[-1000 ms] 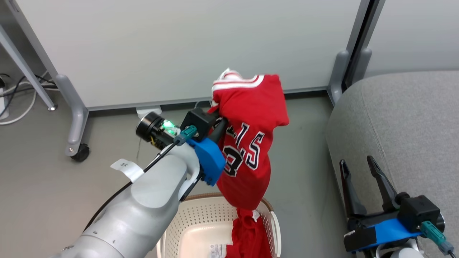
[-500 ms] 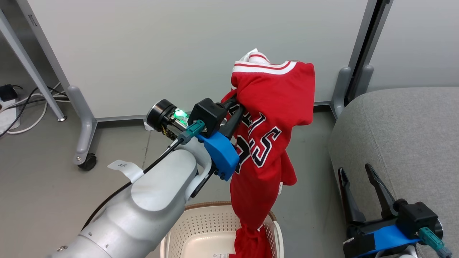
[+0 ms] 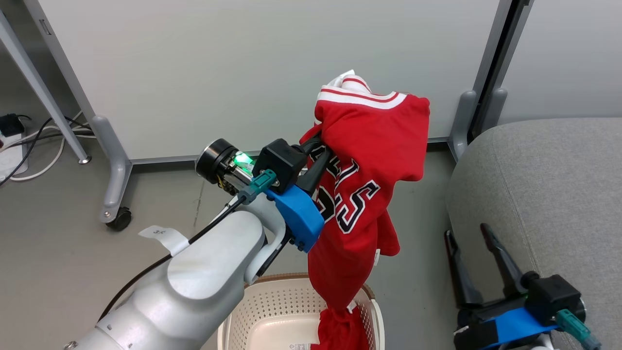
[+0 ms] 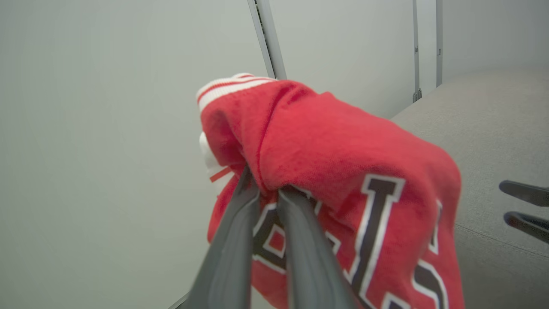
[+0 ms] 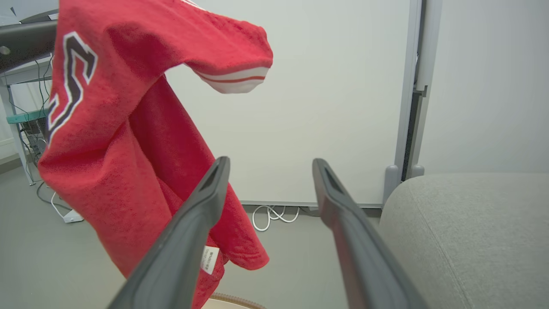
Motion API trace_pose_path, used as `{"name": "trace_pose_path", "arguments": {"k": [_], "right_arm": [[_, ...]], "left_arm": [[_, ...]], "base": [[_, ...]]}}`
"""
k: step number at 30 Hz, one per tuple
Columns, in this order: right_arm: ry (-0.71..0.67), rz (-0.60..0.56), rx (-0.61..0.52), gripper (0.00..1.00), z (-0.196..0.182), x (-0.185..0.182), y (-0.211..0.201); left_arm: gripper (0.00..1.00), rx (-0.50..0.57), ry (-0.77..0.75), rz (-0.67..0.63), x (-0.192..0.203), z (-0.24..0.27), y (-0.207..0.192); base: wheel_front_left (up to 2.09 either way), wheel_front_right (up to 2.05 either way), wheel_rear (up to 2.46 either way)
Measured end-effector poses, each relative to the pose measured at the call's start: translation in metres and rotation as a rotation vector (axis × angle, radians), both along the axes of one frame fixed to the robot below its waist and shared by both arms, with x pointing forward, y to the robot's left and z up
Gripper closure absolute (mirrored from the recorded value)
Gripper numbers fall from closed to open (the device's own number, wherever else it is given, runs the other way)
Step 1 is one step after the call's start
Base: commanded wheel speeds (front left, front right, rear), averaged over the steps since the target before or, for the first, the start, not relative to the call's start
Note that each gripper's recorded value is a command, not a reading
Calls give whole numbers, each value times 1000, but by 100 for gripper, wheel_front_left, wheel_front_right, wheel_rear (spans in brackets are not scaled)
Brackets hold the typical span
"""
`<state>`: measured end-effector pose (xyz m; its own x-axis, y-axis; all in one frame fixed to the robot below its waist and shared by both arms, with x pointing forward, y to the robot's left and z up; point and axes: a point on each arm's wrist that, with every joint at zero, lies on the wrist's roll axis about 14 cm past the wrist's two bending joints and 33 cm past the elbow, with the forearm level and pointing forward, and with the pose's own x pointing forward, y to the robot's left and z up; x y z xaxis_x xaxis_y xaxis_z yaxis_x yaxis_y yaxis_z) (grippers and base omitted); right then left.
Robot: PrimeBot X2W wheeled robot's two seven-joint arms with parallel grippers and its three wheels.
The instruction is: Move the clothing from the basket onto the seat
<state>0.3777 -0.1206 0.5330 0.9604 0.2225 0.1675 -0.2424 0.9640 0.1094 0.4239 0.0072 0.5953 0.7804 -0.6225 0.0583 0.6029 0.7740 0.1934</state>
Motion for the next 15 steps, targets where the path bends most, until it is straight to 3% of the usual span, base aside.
{"name": "trace_pose_path", "arguments": {"k": [15], "right_arm": [[24,260,92,0,3,-8,85]], "left_arm": [[100,3,8,-2,-3,-2,0]], "base": [[0,0,0]]}}
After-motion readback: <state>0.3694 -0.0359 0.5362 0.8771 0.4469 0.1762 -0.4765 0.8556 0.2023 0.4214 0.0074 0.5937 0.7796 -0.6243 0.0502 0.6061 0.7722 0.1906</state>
